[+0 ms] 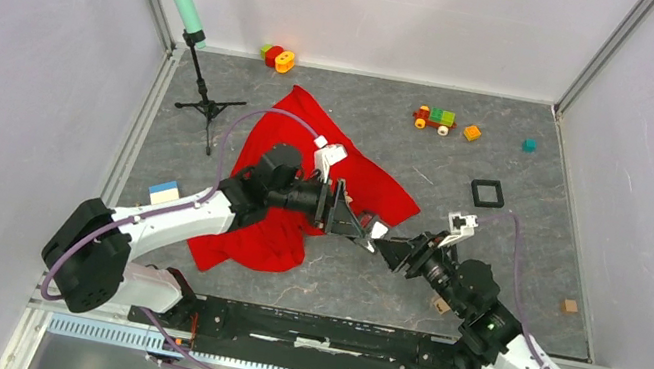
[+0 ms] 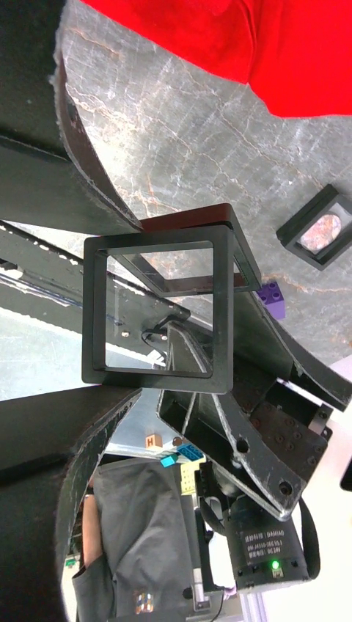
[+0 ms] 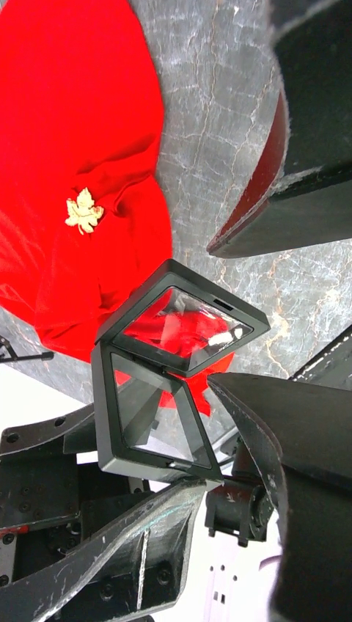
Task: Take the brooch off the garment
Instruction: Open the brooch box.
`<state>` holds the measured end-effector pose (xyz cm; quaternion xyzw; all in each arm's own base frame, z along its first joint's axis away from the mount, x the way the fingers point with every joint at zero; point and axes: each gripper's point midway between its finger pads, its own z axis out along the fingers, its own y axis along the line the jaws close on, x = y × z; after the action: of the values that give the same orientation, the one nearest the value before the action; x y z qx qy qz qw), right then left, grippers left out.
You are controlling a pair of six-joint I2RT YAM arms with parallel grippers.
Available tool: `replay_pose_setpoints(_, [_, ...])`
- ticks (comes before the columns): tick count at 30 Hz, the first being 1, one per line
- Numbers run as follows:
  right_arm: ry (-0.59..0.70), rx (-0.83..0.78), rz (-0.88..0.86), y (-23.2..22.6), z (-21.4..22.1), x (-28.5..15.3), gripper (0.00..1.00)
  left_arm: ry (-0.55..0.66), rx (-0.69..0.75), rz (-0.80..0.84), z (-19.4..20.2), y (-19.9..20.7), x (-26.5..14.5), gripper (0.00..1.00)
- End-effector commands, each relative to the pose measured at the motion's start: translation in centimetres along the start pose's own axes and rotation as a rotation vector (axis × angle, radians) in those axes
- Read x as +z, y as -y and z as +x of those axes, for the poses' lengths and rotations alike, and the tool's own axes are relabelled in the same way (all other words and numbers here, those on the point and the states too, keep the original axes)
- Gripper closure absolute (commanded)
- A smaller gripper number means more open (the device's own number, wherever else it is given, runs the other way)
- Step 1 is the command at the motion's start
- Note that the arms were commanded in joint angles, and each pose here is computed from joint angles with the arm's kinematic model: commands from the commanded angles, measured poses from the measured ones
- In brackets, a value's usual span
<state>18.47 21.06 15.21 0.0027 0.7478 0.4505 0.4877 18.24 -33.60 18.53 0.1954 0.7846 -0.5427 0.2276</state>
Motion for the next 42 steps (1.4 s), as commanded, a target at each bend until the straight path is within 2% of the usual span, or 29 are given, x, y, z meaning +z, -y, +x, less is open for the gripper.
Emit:
replay_pose_setpoints(1, [0.017, 0.022, -0.06, -1.3, -0.4, 0.3, 0.36, 0.022, 0.005, 0.078, -0.8, 1.8, 0.0, 0.76])
replay_pose_setpoints(5, [0.013, 0.037, -0.059, -1.1, -0.2, 0.4, 0.38, 0.028, 0.011, 0.086, -1.0, 2.2, -0.2, 0.76])
replay_pose_setpoints(12, [0.021, 0.061, -0.106, -2.0, -0.3, 0.4, 0.54, 0.026, 0.01, 0.11, -1.0, 2.9, -0.5, 0.76])
replay_pose_setpoints(21, [0.008, 0.097, -0.16, -3.1, -0.2, 0.3, 0.63, 0.029, 0.012, 0.138, -1.1, 3.6, -0.8, 0.75])
replay_pose_setpoints(23, [0.005, 0.1, -0.17, -3.4, -0.3, 0.3, 0.73, 0.033, 0.012, 0.144, -1.1, 3.7, -0.8, 0.75])
replay_pose_setpoints(25, [0.007, 0.1, -0.166, -3.4, -0.4, 0.3, 0.8, 0.035, 0.008, 0.139, -1.0, 3.5, -0.8, 0.67])
replay_pose_setpoints(28, [0.023, 0.093, -0.156, -3.4, -1.0, 0.2, 0.81, 0.058, 0.007, 0.094, -1.2, 2.7, -1.1, 0.36])
replay_pose_setpoints(30, [0.015, 0.075, -0.111, -2.9, -1.1, 0.2, 0.82, 0.071, 0.015, 0.048, -1.2, 1.9, -1.4, 0.24])
replay_pose_setpoints(34, [-0.047, 0.009, 0.004, -1.9, -1.3, 0.3, 0.82, 0.075, 0.031, -0.03, -1.1, 0.6, -1.8, 0.14])
replay_pose_setpoints(38, [-0.142, -0.062, 0.172, 0.5, -0.7, 0.2, 0.87, 0.095, 0.043, -0.088, -1.2, -0.3, -2.2, 0.09])
replay_pose_setpoints(42, [-0.194, -0.103, 0.235, 1.3, -0.4, 0.2, 0.89, 0.082, 0.052, -0.166, -0.6, -1.6, -1.8, 0.07])
